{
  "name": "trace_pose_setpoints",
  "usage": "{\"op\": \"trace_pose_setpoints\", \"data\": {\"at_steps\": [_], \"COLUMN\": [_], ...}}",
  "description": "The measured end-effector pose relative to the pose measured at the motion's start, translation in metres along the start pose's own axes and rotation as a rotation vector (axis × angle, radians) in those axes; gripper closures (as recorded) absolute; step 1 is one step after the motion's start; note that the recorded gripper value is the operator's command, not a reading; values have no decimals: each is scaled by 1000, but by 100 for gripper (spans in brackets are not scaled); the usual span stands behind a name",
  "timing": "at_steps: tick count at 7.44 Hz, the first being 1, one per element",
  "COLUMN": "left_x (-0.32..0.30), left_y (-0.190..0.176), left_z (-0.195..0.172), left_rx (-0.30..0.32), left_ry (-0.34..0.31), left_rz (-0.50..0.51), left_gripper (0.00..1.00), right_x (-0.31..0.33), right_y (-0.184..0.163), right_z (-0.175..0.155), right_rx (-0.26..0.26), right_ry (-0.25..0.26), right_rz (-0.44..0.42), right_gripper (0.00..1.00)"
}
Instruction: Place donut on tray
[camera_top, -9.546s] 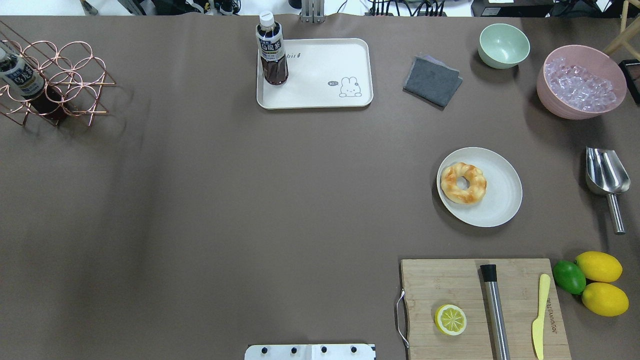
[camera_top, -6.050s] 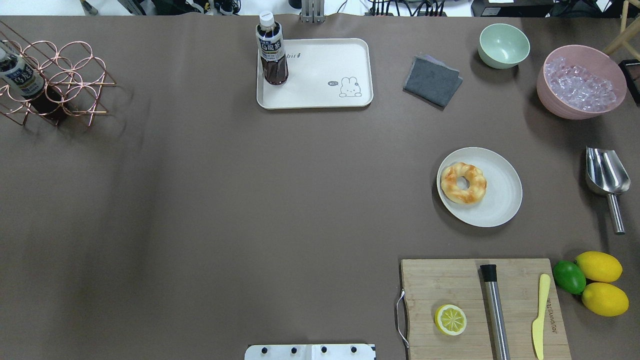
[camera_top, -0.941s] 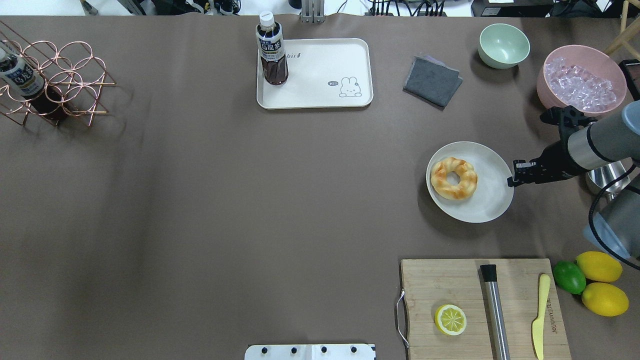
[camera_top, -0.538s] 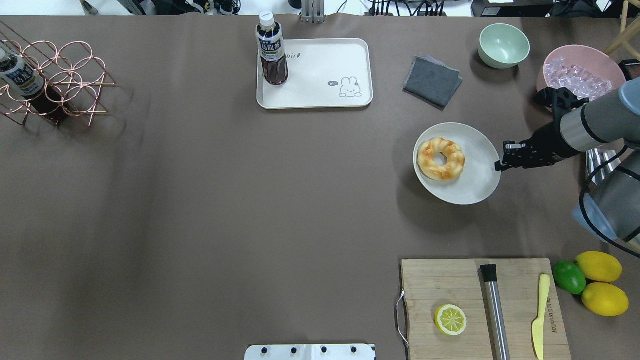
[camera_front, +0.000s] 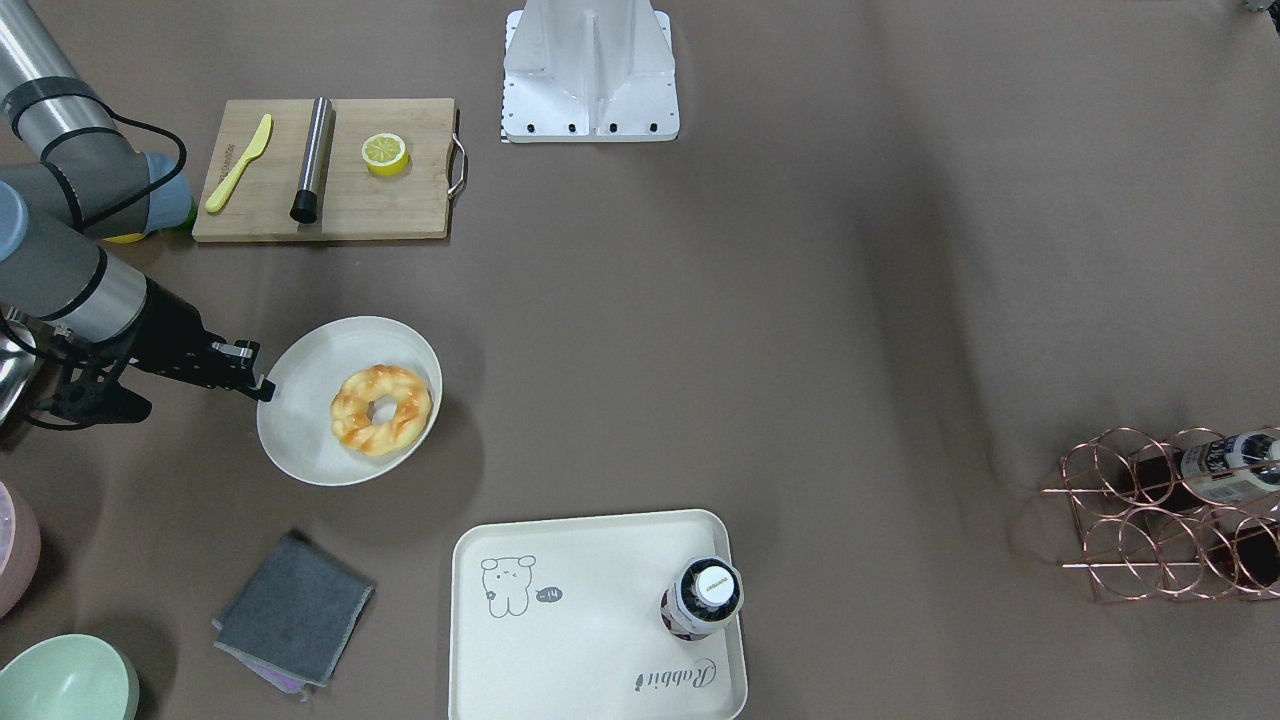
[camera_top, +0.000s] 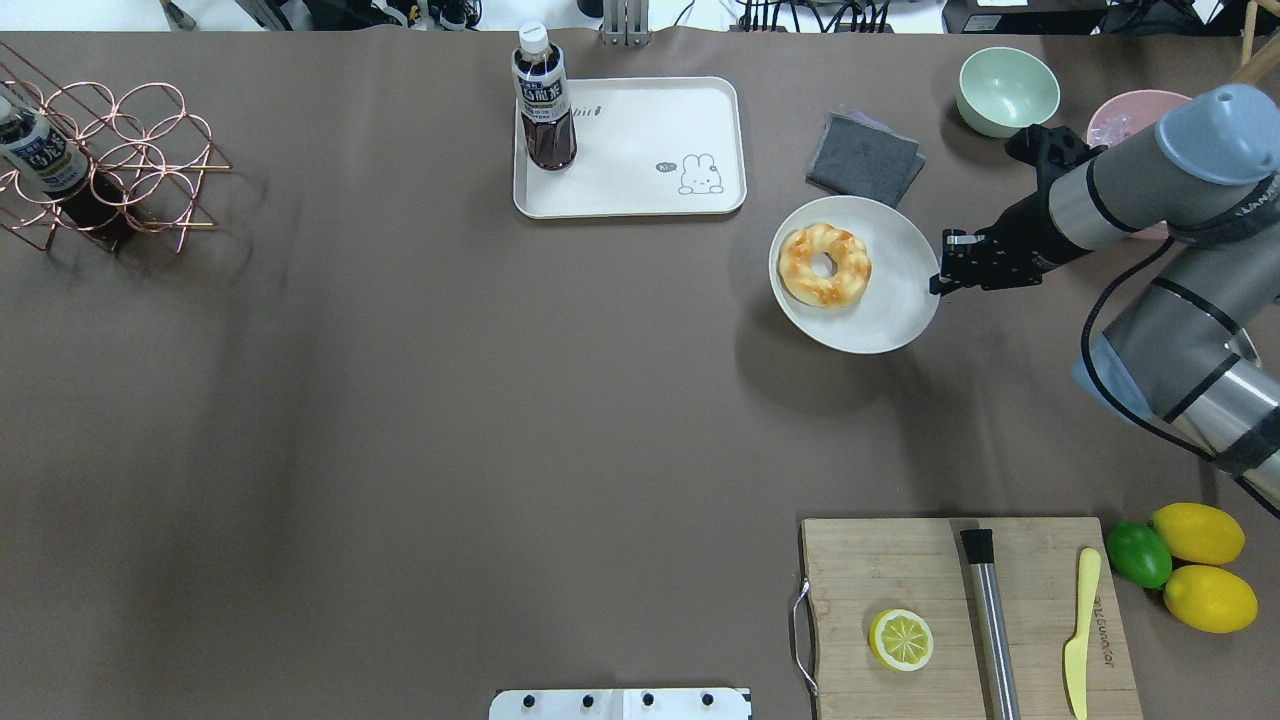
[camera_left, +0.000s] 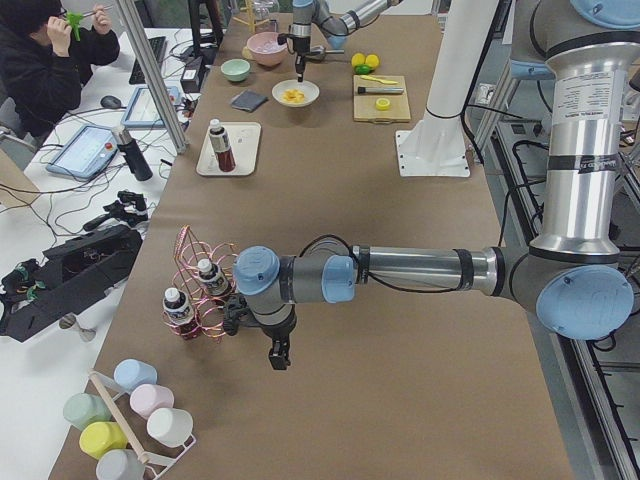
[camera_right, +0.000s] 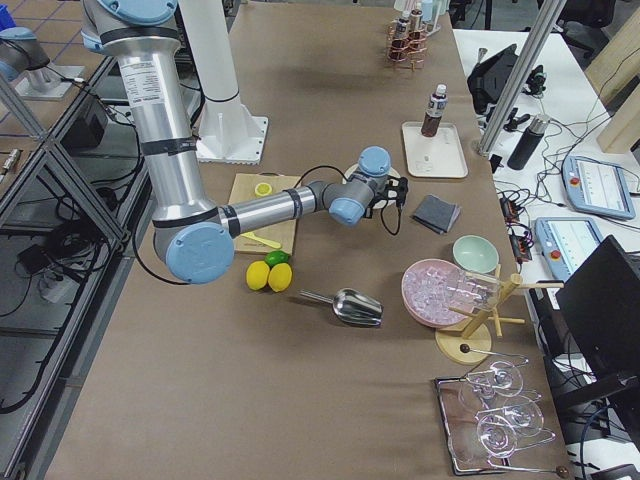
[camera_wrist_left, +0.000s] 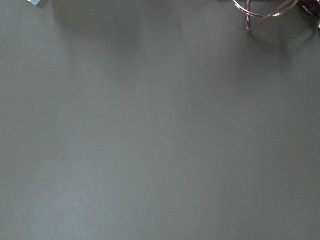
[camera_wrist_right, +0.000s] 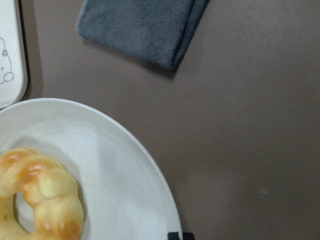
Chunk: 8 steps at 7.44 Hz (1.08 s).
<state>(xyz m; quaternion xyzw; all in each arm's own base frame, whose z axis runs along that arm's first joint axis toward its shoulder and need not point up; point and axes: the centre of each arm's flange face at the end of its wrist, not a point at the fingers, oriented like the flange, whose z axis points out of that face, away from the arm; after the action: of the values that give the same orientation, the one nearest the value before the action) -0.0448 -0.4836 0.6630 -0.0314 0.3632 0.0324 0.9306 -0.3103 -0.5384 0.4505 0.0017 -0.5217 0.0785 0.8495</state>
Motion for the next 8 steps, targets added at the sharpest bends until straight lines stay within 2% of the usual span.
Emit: {"op": "trace_pose_setpoints", "data": {"at_steps": [2, 5, 8], "left_x": [2, 3, 3], "left_y": [-3, -5, -6], "left_z": [-2, -3, -4], "left_rx": [4, 6, 8], "left_ry": [0, 0, 0], "left_rz": [4, 6, 7], "left_gripper": [2, 2, 2], "right_x": [-31, -61, -99], "right_y": [-20, -50, -80], "right_z": [8, 22, 30], "right_rx": [9, 29, 77], "right_ry": [-15, -9, 9], "right_rz": [26, 39, 68], "right_gripper": [100, 100, 100]}}
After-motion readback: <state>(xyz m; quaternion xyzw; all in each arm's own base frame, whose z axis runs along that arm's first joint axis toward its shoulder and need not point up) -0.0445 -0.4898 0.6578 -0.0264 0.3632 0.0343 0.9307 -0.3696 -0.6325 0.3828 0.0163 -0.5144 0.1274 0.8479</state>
